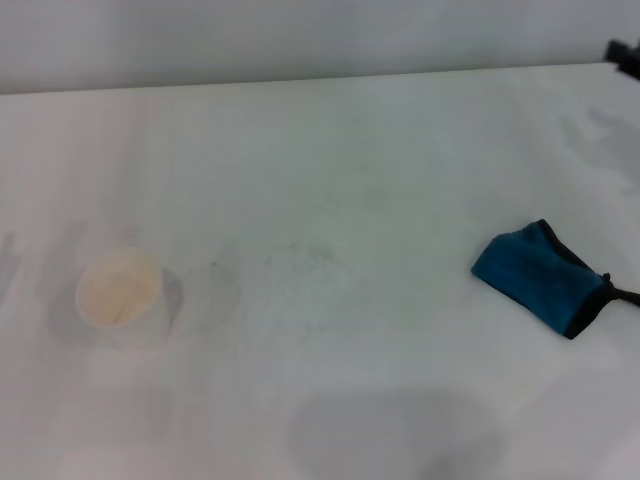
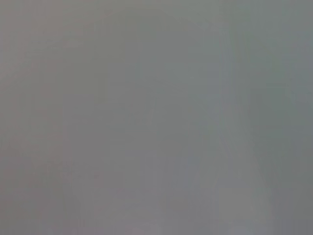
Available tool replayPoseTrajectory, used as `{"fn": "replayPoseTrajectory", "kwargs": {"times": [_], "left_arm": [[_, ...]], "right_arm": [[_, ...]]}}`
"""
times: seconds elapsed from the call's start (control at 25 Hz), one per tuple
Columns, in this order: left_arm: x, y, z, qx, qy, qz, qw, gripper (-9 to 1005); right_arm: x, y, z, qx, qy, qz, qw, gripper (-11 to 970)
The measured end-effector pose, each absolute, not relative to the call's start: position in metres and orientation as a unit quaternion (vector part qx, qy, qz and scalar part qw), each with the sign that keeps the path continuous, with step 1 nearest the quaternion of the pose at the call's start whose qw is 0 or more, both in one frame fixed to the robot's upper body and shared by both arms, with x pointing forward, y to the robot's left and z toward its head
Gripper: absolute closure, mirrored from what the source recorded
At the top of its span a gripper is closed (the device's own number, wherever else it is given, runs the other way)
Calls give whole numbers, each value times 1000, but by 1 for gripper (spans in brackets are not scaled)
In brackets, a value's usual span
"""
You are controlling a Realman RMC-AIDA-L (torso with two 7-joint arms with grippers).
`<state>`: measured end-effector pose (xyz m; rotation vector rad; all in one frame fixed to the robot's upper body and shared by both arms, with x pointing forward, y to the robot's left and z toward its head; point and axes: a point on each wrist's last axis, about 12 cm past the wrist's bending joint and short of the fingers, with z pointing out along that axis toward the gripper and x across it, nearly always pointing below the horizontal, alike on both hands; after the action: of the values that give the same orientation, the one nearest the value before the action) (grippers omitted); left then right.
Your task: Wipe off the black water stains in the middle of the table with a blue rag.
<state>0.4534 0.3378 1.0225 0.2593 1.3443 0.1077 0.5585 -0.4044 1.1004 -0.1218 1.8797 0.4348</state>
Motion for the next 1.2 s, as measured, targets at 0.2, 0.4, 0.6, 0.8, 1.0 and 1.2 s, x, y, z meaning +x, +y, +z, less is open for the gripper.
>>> {"fn": "replayPoseTrajectory", "kwargs": {"times": [0.2,0.4,0.6,0.8,1.0,1.2], "left_arm": [[456,341,1023,104,625,51,772,135],[456,350,1023,69,630,52,772,135],[455,350,1025,65,623,48,778,135],[459,347,1026,64,622,44,779,135],[460,346,1026,64,620,42,781,135],[459,343,1026,66,619,39,782,135]], "right_arm": [[538,-412,1081,-13,751,169,638,410],[520,-398,1061,-6,689,130,713,411],[503,-384,1049,-23,660,84,746,411],[493,-374,1039,-31,653,37,756,411],[486,-376,1035,-31,657,20,753,409],[481,-383,1034,-19,658,8,752,405]]}}
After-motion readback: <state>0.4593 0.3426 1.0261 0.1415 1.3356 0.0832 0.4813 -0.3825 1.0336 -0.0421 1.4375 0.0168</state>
